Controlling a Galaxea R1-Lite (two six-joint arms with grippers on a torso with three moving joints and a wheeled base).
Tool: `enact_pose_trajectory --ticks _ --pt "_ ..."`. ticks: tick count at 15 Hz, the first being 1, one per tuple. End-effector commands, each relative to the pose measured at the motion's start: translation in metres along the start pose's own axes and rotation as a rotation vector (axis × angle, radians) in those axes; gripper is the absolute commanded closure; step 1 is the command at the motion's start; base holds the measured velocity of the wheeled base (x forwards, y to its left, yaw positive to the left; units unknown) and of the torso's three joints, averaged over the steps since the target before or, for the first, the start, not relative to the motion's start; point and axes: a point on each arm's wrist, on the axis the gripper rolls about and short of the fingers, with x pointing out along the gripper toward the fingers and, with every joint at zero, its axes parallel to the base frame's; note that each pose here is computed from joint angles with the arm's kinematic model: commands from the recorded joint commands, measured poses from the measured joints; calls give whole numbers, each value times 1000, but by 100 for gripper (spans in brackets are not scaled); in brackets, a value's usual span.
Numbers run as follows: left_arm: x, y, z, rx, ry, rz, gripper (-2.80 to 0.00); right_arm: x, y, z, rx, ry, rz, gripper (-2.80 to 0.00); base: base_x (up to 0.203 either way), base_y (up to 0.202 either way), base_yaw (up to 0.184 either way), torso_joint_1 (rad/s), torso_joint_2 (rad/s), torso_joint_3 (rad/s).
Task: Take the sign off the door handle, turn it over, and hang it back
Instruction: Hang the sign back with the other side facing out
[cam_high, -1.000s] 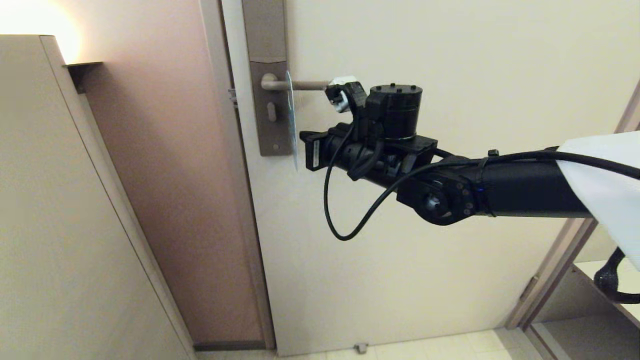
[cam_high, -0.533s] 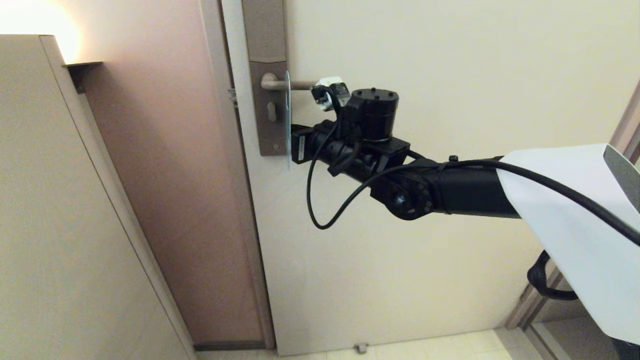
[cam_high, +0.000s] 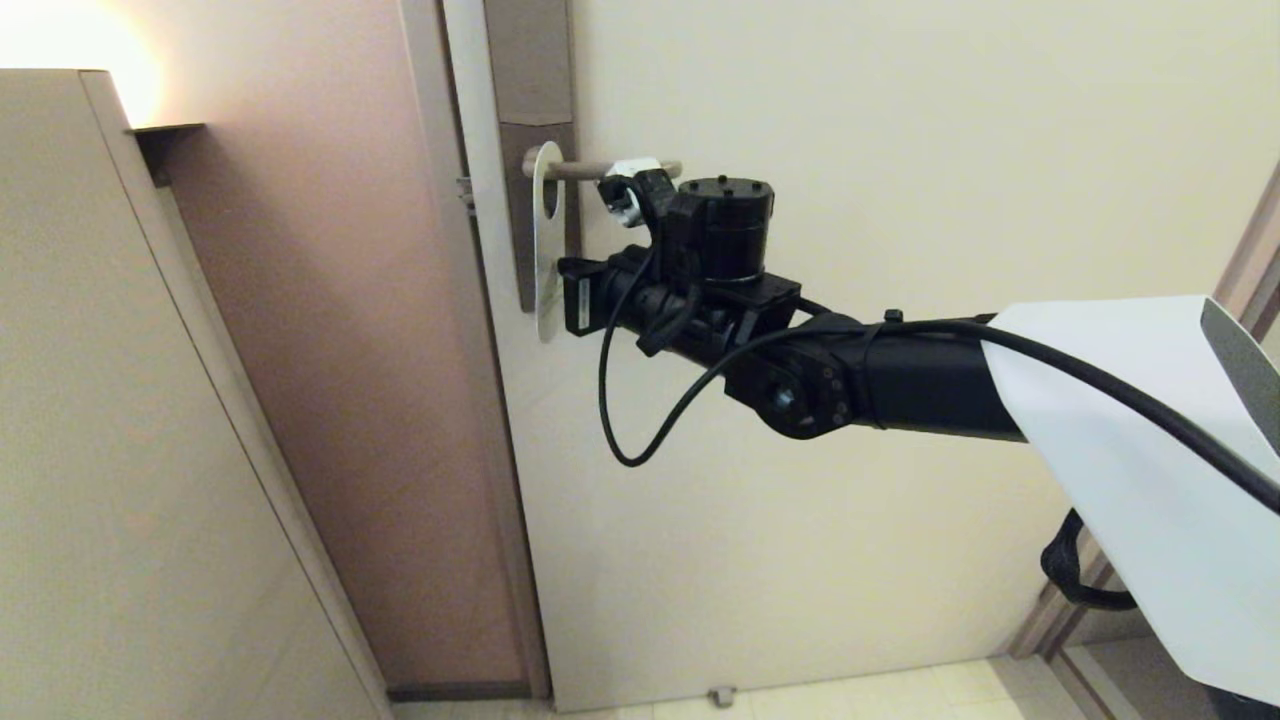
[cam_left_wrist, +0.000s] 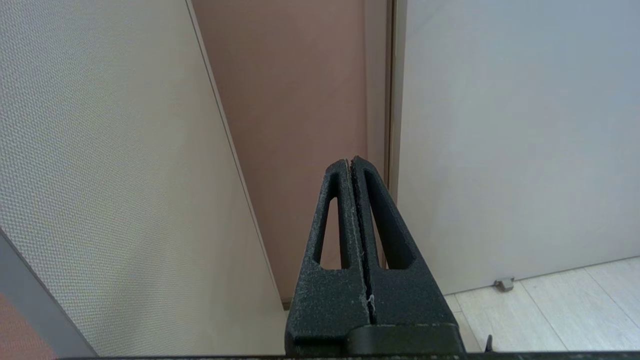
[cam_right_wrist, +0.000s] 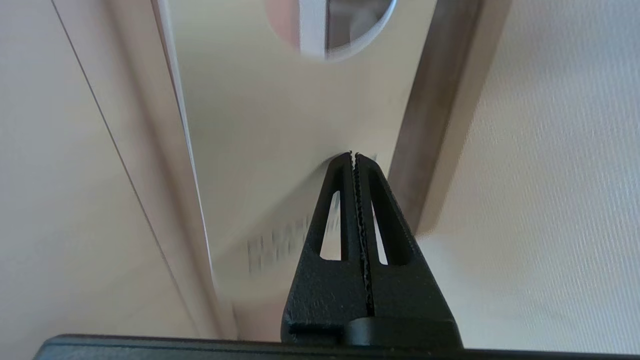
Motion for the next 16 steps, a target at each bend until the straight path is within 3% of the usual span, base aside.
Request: enact_pose_trajectory --ticks 1,3,7,11,16 --pt "0 0 0 0 1 0 0 -8 4 8 -1 34 5 0 0 0 0 0 0 0" --pt "0 0 0 0 -1 1 0 -13 5 9 -18 81 8 0 0 0 0 0 0 0" --pt "0 0 0 0 1 0 0 -13 15 13 -22 74 36 0 0 0 0 0 0 0" --pt "0 0 0 0 1 1 0 -6 19 20 -20 17 46 0 0 0 0 0 0 0" --pt "0 0 0 0 1 1 0 5 19 8 -20 -37 54 0 0 0 0 0 0 0"
